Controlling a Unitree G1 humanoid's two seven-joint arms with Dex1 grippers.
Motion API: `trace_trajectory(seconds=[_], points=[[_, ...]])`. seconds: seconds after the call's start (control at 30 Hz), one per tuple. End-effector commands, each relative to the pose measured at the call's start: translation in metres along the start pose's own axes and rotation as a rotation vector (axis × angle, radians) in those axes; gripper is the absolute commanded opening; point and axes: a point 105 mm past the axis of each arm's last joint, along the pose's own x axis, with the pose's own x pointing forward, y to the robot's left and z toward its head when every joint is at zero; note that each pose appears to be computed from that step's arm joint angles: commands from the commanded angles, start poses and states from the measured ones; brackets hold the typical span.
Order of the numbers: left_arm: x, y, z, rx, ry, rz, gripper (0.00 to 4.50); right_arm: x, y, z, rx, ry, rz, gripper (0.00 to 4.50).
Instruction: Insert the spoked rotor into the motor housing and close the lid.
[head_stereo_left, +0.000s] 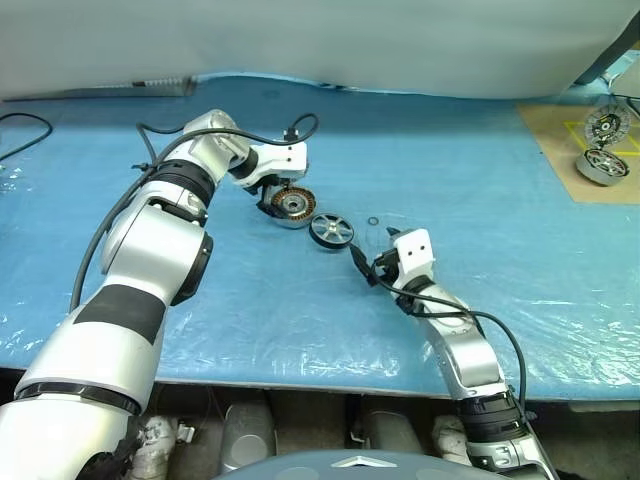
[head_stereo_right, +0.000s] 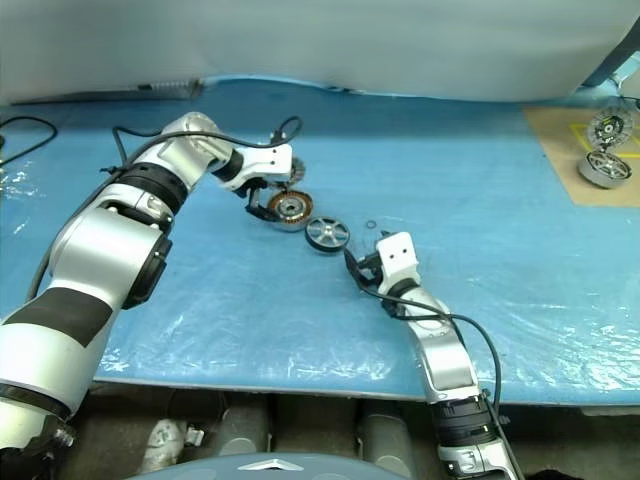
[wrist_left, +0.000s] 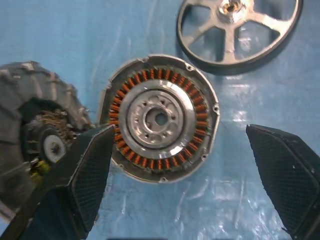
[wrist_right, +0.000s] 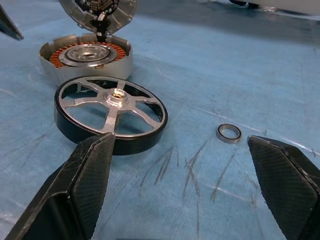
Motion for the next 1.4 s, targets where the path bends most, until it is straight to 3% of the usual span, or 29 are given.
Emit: trace_trajectory(seconds=[0.03, 0.17, 0.6, 1.4], points=[[-0.010, 0.010, 0.010, 0.028, 0.067, 0.031, 4.45, -0.003, 0.000, 0.010, -0.020, -0.028, 0.039, 4.50], [-0.004, 0.008, 0.010, 0.072, 0.148, 0.010, 4.45, -0.008, -0.001, 0.008, -0.041, -0.015, 0.069, 4.50], [0.009, 0.003, 0.023, 0.060, 0.179, -0.008, 4.45, -0.014, 0.005, 0.007, -0.029, -0.013, 0.053, 4.50], [0.027, -0.011, 0.002, 0.048, 0.274, -0.059, 4.45, -0.020, 0.004, 0.005, -0.036, 0.003, 0.048, 4.50]])
